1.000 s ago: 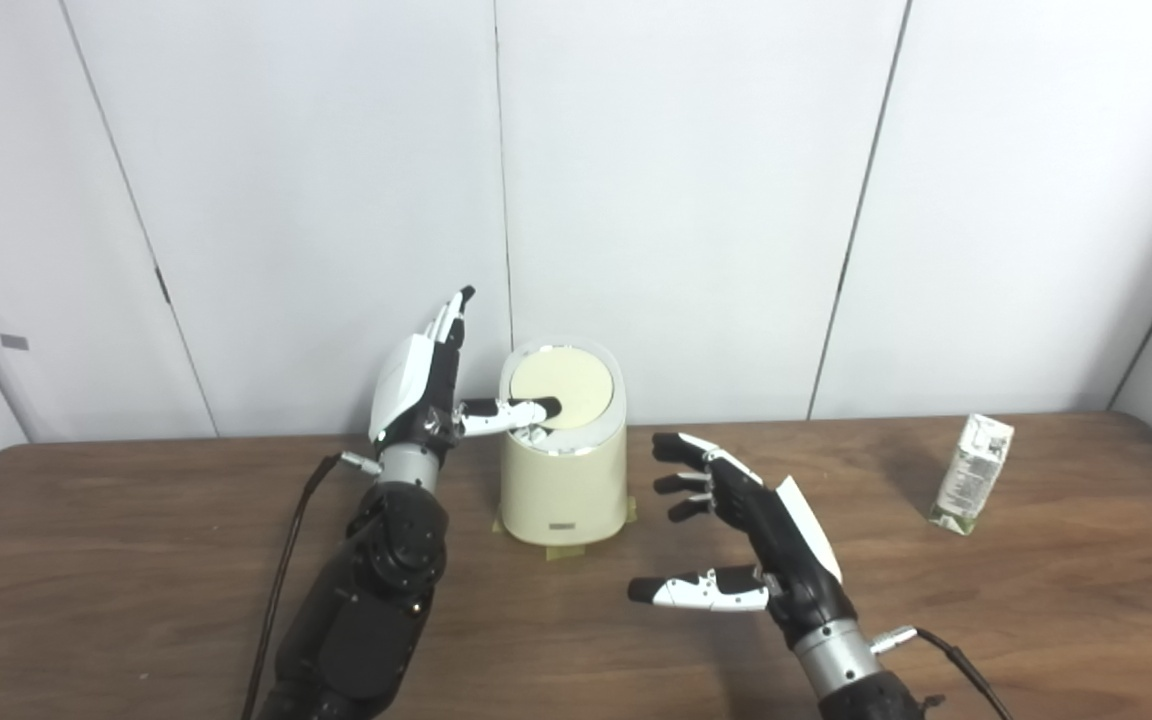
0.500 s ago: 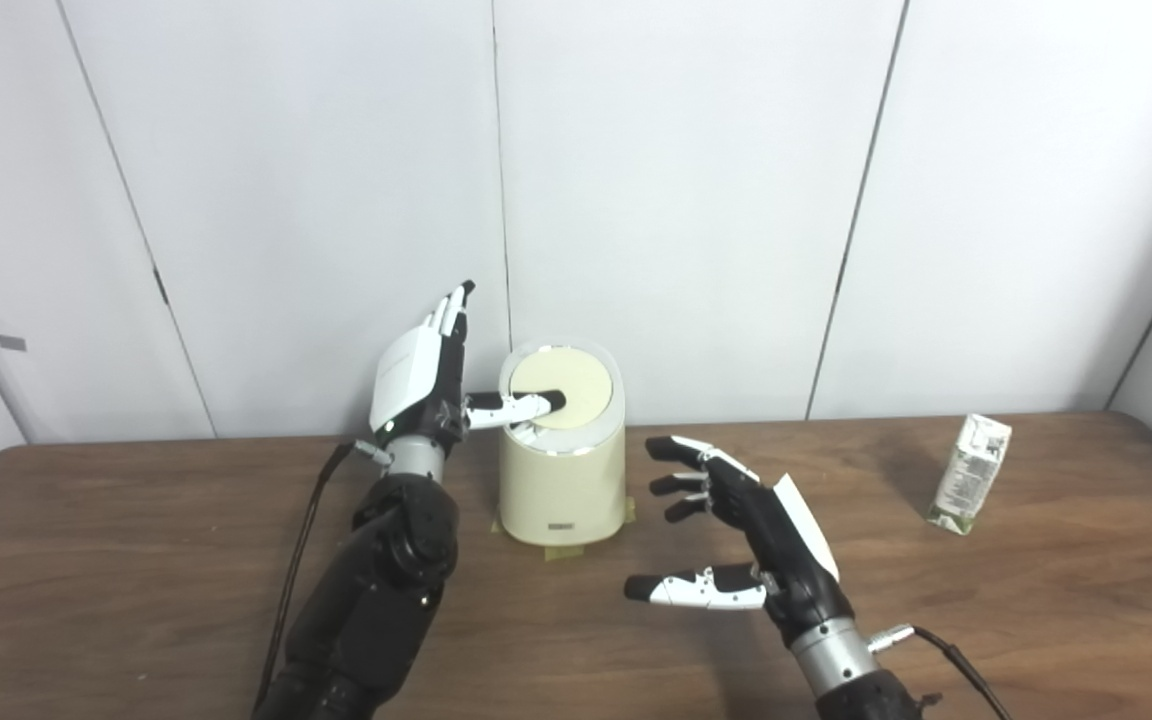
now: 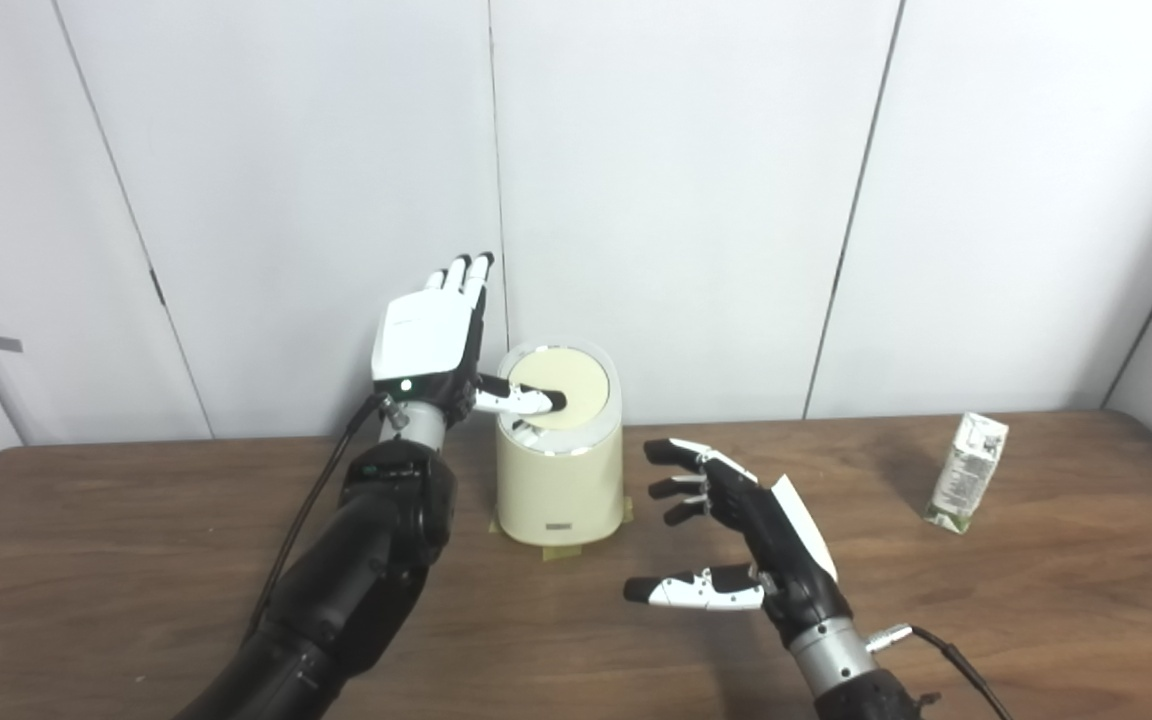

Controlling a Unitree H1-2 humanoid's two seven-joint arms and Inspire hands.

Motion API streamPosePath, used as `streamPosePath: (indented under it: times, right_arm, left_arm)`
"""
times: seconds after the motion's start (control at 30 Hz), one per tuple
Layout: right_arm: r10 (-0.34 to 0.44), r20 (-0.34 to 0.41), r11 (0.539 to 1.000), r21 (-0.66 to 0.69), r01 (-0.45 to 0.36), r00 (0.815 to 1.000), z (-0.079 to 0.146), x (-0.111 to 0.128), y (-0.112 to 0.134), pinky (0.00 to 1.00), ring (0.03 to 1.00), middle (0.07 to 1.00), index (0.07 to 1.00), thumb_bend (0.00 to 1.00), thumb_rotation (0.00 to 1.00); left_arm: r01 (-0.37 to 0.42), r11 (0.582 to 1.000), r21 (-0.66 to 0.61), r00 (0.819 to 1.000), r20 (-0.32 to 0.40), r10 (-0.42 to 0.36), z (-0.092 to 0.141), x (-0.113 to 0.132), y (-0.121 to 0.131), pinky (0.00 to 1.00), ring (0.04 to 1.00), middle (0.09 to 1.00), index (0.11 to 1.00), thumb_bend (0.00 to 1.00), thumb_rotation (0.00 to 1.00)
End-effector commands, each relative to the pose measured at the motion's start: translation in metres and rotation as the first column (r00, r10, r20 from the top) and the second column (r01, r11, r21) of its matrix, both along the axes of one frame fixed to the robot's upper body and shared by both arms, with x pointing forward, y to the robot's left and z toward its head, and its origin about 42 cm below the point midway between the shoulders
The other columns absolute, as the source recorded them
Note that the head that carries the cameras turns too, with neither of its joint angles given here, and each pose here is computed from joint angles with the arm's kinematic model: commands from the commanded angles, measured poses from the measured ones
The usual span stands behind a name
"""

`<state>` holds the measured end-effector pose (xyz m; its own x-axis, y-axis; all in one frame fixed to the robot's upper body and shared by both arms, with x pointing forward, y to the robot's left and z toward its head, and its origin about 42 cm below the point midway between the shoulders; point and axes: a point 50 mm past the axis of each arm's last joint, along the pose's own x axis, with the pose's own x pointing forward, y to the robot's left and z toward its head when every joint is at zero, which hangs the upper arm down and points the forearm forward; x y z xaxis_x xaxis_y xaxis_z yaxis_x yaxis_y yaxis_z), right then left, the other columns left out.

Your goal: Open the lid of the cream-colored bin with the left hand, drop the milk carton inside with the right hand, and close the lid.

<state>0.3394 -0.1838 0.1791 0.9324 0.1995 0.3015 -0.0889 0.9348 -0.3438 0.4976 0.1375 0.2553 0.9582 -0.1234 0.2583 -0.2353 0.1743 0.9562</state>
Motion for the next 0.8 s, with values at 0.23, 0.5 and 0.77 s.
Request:
streamPosePath:
  times: [0.23, 0.5, 0.77]
  right_arm:
    - [0.005, 0.101, 1.0, 0.022, -0.008, 0.995, 0.024, 0.006, 0.002, 0.58, 0.701, 0.801, 0.762, 0.72, 0.11]
    - [0.006, 0.1, 1.0, 0.016, -0.008, 0.995, 0.022, 0.009, 0.0, 0.58, 0.701, 0.804, 0.762, 0.71, 0.13]
    - [-0.007, 0.108, 1.0, 0.013, 0.005, 0.994, 0.02, 0.012, -0.006, 0.56, 0.693, 0.791, 0.767, 0.72, 0.12]
  left_arm:
    - [-0.014, 0.987, -0.158, 0.997, -0.075, 0.002, -0.014, -0.006, 0.009, 0.79, 0.941, 0.982, 1.0, 0.99, 0.24]
    - [0.121, 0.636, -0.762, 0.989, 0.036, -0.144, 0.022, -0.01, 0.025, 0.81, 0.95, 0.988, 1.0, 0.94, 0.4]
    - [0.251, 0.436, -0.864, 0.956, 0.149, -0.254, 0.031, -0.057, 0.072, 0.89, 0.956, 0.955, 0.988, 0.9, 0.31]
